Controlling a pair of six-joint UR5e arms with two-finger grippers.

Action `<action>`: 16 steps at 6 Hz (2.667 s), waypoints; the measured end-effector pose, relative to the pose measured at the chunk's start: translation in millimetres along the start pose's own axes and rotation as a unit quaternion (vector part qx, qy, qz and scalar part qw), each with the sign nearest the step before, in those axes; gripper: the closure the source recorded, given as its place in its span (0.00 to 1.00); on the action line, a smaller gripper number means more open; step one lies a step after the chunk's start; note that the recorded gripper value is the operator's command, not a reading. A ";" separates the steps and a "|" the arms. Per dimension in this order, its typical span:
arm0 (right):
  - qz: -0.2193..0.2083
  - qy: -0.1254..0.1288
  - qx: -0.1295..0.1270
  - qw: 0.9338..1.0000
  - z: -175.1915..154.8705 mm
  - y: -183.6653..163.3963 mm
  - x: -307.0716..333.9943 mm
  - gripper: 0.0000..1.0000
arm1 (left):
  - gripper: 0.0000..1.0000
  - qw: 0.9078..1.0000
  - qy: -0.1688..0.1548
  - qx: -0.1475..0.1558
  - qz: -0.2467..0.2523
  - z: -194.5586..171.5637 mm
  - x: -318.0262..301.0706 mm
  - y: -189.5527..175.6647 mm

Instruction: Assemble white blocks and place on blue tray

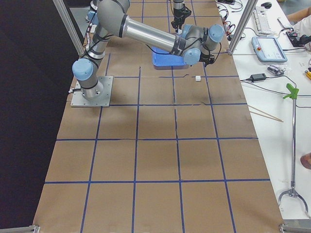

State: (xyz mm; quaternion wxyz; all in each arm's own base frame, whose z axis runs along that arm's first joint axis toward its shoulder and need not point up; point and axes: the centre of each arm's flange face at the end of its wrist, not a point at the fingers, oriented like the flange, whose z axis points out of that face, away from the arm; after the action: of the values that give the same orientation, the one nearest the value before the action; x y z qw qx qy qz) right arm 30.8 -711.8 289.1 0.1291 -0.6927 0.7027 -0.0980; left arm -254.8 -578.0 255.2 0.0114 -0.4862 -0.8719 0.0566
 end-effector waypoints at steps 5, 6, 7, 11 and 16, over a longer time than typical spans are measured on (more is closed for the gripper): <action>-0.037 0.044 0.088 0.994 101.2 47.3 18.6 0.00 | 1.00 0.959 0.053 -0.024 0.277 56.1 75.8 -23.6; -0.038 0.043 0.088 0.995 108.9 50.0 19.4 0.00 | 1.00 0.963 0.057 -0.027 0.262 60.0 83.6 -24.7; -0.037 0.040 0.086 0.995 113.0 51.4 18.8 0.03 | 0.96 0.969 0.059 -0.031 0.238 64.8 89.7 -26.9; -0.042 0.042 0.088 0.994 112.7 50.9 19.1 0.51 | 0.01 0.972 0.057 -0.028 0.227 68.0 93.3 -30.9; -0.039 0.055 0.085 0.994 89.5 43.4 19.9 0.64 | 0.01 0.991 0.060 -0.050 0.105 -147.4 93.8 7.2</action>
State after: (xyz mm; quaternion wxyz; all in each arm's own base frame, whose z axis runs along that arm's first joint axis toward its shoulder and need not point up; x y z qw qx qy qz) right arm 17.9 -727.0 189.6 0.1443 -0.6996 0.6706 -0.2002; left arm -287.1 -481.6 397.5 0.0336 -0.5772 -0.8158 -0.0155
